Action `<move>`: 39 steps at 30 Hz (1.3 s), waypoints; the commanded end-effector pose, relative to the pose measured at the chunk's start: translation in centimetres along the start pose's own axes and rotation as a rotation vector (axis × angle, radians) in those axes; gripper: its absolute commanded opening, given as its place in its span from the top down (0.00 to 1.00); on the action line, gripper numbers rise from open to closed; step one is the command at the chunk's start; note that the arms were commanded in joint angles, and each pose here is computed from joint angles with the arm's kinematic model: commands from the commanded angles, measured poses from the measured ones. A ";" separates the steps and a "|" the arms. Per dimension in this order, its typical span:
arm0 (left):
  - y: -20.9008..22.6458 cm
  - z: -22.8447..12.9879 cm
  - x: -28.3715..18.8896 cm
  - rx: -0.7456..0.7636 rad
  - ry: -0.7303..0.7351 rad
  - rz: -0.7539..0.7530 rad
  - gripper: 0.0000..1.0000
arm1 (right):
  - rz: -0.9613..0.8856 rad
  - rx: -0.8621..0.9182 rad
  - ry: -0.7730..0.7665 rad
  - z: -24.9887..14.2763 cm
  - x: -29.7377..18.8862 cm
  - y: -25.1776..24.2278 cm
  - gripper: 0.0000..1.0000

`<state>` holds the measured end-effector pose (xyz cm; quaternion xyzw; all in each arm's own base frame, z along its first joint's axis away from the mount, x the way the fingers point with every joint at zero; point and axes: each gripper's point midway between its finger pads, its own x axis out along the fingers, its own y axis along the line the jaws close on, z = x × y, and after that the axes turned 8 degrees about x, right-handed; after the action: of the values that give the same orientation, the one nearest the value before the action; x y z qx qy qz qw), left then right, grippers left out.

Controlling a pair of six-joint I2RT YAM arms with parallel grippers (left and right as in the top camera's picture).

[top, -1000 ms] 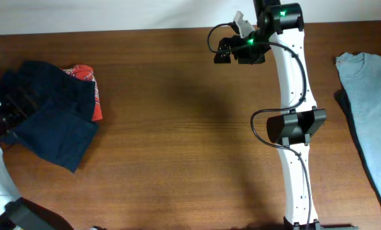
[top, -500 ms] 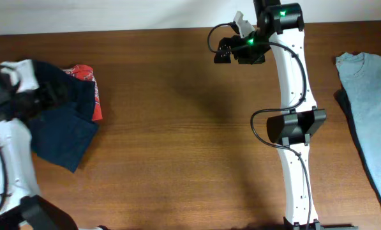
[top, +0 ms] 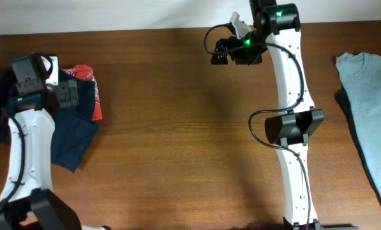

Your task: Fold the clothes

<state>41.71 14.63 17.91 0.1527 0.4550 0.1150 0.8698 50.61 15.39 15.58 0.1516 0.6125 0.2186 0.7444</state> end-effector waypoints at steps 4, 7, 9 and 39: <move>0.2 -2.6 2.4 0.022 0.131 0.039 0.11 | 0.012 -0.029 -0.012 0.1 -0.4 0.8 0.01; 1.1 -3.2 2.7 -0.016 0.166 0.101 0.11 | 0.008 -0.029 -0.013 0.1 -0.4 0.7 0.01; 1.7 -3.4 2.6 -0.038 0.175 0.140 0.16 | 0.008 -0.029 -0.013 0.1 -0.4 0.7 0.01; 3.6 -0.7 3.7 -0.199 0.103 0.224 0.98 | 0.010 -0.036 -0.026 0.5 -0.4 0.8 0.01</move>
<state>41.73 18.36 13.39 0.1283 0.5011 0.2313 0.8240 51.00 15.43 15.69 0.1505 0.6055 0.2206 0.7498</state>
